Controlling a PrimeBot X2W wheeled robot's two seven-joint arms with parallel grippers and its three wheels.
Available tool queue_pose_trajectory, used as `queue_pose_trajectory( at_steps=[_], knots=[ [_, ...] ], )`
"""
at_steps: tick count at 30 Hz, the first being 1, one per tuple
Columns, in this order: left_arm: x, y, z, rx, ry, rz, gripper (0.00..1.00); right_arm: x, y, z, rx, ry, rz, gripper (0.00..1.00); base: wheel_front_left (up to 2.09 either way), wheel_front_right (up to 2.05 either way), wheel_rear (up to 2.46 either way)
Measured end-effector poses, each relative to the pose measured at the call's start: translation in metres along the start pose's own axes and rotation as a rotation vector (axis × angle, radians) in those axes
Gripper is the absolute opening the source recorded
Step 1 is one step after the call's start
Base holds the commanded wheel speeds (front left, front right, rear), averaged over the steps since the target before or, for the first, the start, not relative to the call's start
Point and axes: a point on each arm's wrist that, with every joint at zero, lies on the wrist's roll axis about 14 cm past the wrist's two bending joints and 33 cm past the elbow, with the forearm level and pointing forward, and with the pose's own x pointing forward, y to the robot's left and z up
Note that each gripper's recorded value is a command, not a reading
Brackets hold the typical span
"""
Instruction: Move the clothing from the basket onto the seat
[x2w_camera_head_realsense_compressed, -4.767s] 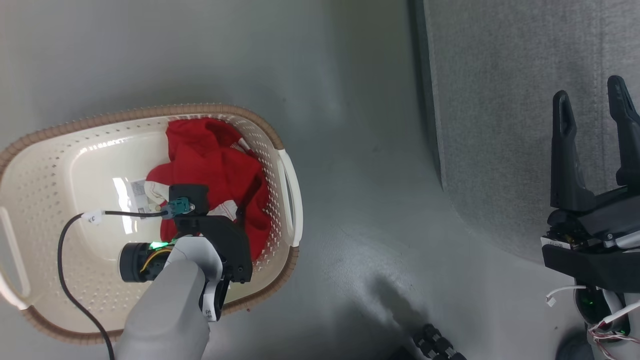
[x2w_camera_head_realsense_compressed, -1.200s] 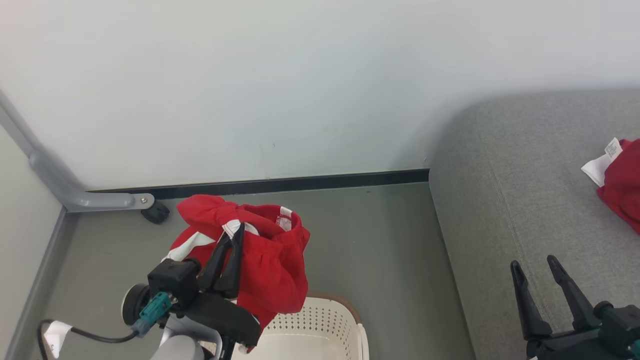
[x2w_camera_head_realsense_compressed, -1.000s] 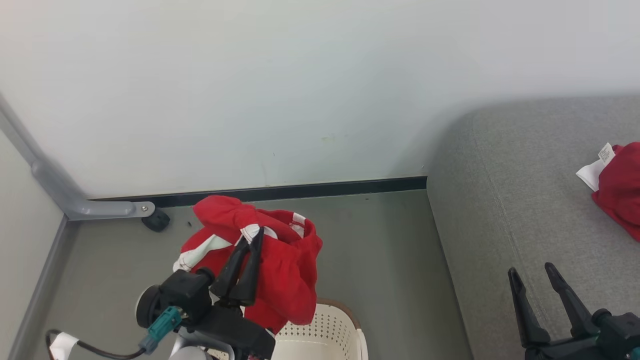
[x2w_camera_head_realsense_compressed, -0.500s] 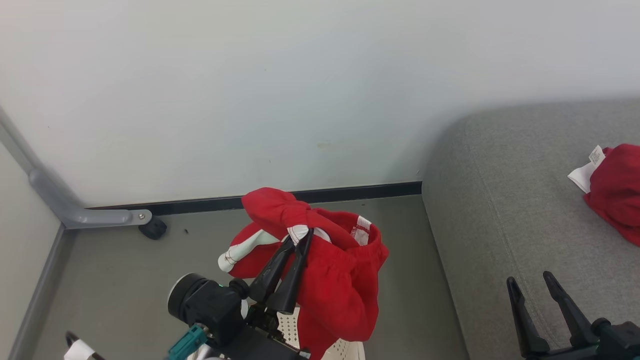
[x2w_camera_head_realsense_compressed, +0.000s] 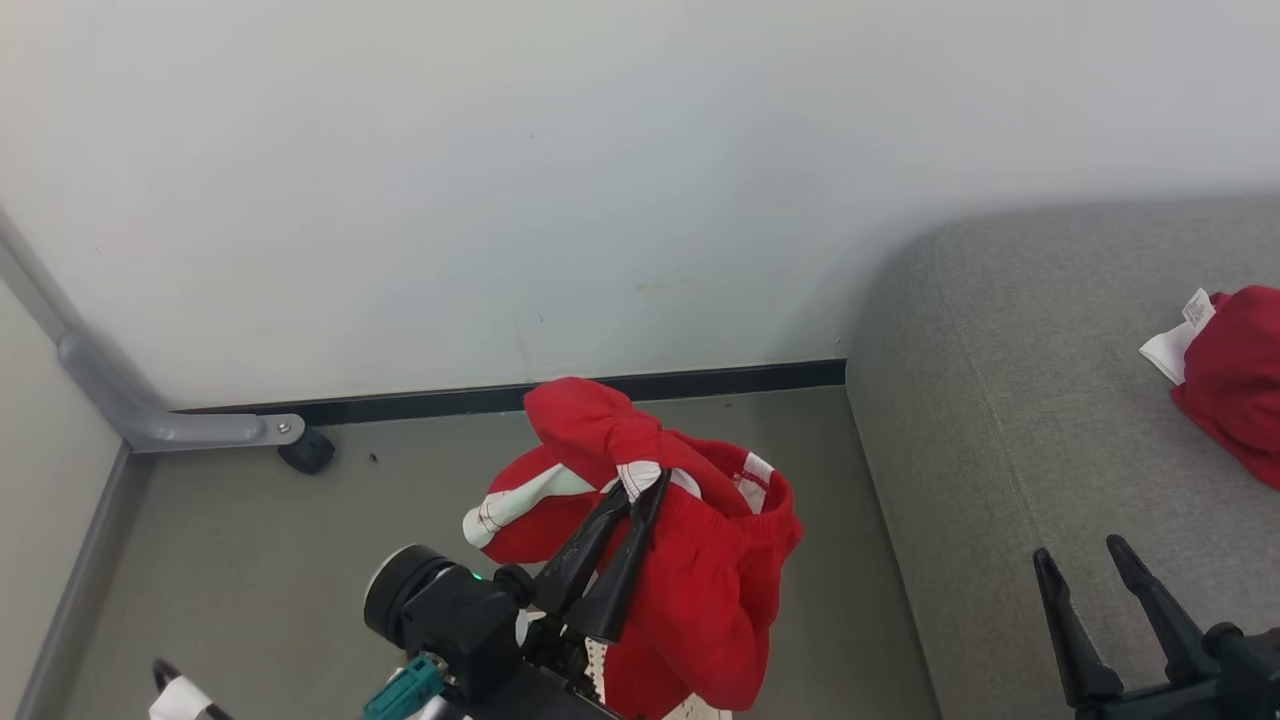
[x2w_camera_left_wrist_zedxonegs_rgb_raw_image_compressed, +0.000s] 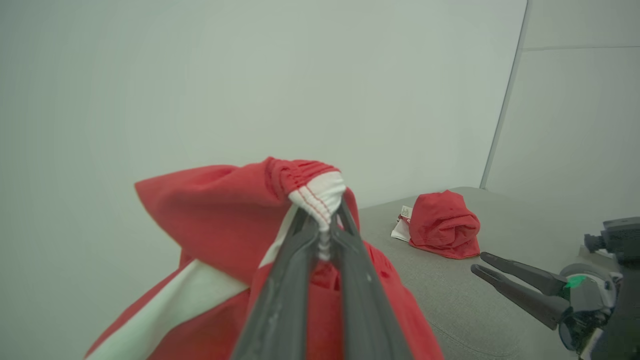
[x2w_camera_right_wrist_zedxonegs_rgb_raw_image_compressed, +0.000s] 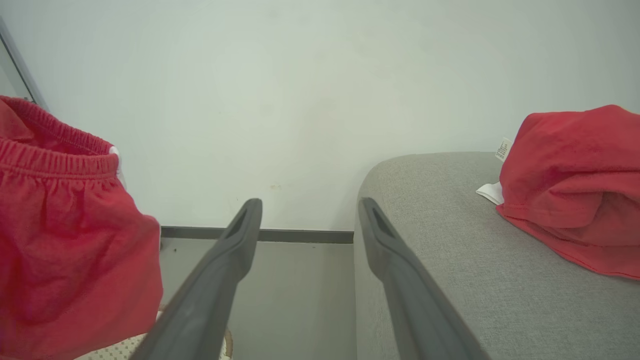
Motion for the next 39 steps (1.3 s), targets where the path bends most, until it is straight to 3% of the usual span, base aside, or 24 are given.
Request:
queue_pose_trajectory(
  at_steps=[11, 19, 24, 39],
  knots=[
    [0.001, -0.009, -0.003, -0.011, 0.029, -0.022, 0.00, 0.029, 0.036, 0.013, -0.056, 0.005, 0.177, 1.00, 0.00, 0.00, 0.00],
    [0.001, -0.006, -0.003, -0.006, 0.042, -0.015, 0.00, 0.034, 0.105, 0.012, -0.113, 0.037, 0.466, 1.00, 0.00, 0.00, 0.00],
    [0.002, -0.005, -0.001, 0.001, 0.042, -0.018, 0.00, 0.032, 0.133, 0.013, -0.132, 0.044, 0.588, 1.00, 0.00, 0.00, 0.00],
    [0.005, -0.001, 0.000, -0.001, 0.045, -0.011, 0.00, 0.031, 0.185, -0.004, -0.147, 0.129, 0.803, 1.00, 0.00, 0.00, 0.00]
  ],
)
